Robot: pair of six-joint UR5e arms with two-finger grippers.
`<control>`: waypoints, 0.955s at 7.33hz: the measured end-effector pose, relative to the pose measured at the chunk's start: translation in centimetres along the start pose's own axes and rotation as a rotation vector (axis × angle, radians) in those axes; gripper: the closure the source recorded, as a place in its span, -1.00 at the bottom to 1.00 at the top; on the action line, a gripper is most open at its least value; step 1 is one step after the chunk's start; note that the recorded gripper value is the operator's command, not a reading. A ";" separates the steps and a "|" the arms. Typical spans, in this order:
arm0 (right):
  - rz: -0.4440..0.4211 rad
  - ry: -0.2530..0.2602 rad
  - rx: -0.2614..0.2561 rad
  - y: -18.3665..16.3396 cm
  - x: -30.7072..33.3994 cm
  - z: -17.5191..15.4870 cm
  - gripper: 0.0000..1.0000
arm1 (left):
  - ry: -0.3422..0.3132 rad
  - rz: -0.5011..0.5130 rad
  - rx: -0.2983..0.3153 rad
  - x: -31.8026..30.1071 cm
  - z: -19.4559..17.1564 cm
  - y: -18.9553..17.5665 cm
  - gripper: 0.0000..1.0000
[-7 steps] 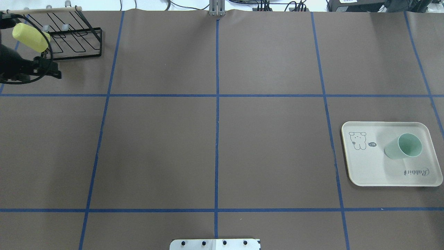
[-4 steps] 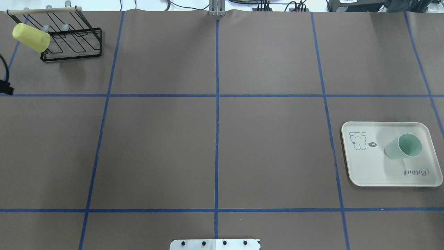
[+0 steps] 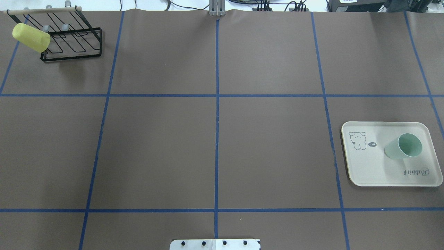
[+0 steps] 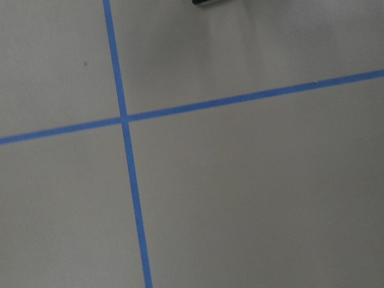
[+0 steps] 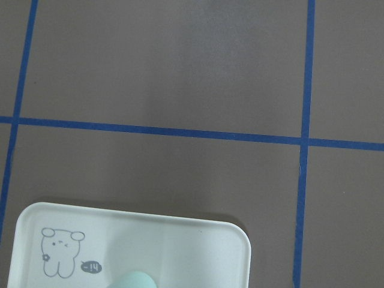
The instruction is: Left arm grabs green cup and hands to right arm on tray
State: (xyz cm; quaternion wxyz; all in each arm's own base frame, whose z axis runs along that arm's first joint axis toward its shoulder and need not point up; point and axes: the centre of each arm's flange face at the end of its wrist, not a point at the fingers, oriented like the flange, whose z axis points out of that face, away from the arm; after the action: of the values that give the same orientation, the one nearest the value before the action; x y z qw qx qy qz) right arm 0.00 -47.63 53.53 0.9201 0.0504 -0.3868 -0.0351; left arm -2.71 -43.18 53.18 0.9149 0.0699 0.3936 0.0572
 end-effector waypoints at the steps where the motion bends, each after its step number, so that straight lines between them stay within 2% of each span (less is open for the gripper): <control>1: -0.001 0.006 -0.003 -0.1 0.2 -0.4 -1.00 | -0.024 0.011 -0.012 -1.5 0.5 0.4 -1.00; 5: 0.028 0.025 -0.002 1.4 1.9 -0.6 -1.00 | -0.028 -0.080 -0.122 -6.7 4.9 5.6 -1.00; 7: 0.051 0.032 -0.013 2.4 2.7 0.0 -1.00 | -0.018 -0.126 -0.134 -8.2 5.3 7.1 -1.00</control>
State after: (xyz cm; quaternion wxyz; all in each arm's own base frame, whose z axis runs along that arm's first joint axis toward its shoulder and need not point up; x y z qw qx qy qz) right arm 1.98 -45.56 55.71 0.9270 0.0349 -0.3731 -0.0134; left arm -4.83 -37.90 63.81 0.9228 -0.0157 0.3841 0.0251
